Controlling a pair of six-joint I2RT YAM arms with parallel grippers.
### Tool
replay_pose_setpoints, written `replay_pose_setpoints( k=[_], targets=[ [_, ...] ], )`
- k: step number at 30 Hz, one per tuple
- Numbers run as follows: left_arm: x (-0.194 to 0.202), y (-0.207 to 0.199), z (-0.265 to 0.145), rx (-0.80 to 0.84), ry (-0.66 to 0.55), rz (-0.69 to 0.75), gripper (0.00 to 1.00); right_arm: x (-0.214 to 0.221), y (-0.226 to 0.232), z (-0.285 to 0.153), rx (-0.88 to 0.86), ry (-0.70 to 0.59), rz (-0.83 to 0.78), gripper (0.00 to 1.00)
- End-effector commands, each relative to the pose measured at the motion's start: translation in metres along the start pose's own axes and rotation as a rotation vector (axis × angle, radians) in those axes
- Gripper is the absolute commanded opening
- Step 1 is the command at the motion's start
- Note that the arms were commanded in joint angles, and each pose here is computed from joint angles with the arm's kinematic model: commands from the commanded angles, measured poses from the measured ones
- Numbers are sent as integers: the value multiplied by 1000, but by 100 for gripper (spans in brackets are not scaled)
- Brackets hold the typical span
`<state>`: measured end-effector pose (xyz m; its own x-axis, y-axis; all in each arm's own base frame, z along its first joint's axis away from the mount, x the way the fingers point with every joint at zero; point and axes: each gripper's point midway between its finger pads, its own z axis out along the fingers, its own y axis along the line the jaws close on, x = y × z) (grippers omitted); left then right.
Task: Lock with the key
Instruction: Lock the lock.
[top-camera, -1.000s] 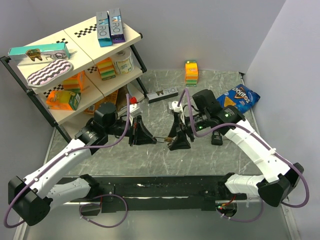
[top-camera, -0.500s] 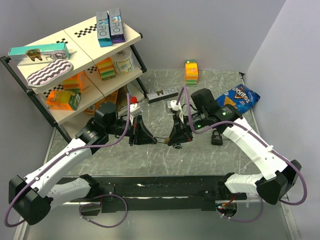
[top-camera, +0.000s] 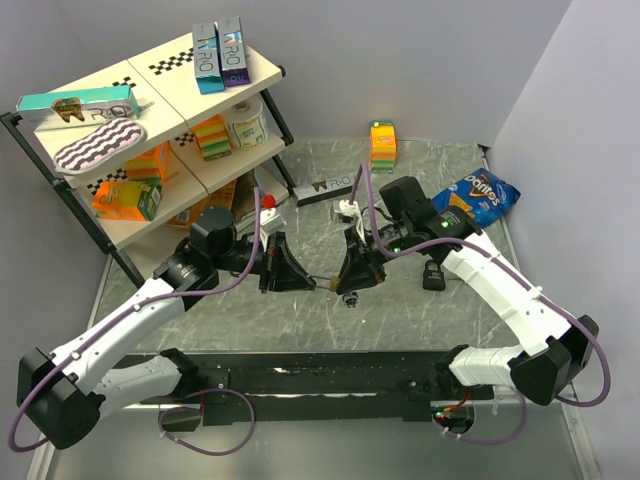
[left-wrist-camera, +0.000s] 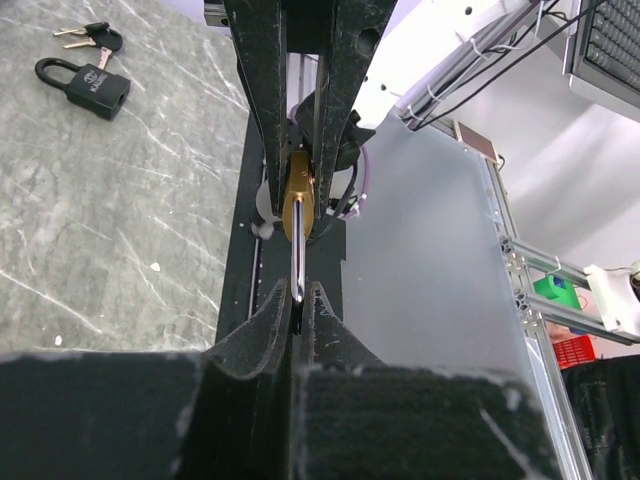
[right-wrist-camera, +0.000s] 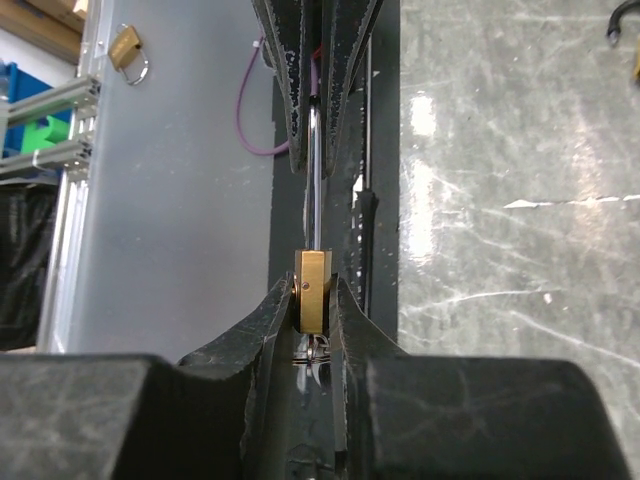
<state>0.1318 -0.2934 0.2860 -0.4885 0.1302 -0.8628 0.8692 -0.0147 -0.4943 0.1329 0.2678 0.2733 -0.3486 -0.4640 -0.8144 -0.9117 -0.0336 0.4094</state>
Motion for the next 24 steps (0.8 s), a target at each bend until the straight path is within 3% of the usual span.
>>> replay_pose_setpoints(
  k=[1, 9, 15, 17, 21, 24],
  targets=[
    [-10, -16, 17, 81, -41, 54, 1, -45, 7, 8, -64, -123, -170, 0],
    [-5, -15, 26, 92, -53, 53, 1, -47, 24, 14, -198, -139, -115, 0],
    [-4, -17, 25, 95, -47, 43, 1, -44, 14, 16, -144, -117, -105, 0],
    [-1, -13, 19, 68, -33, 51, 1, -40, 8, 13, -112, -101, -92, 9],
    [2, -3, -2, 20, -27, 69, 1, -29, -11, -3, -14, -102, -32, 50],
    [3, 5, -14, -14, -27, 83, 1, -18, -24, -20, 53, -92, -3, 55]
  ],
)
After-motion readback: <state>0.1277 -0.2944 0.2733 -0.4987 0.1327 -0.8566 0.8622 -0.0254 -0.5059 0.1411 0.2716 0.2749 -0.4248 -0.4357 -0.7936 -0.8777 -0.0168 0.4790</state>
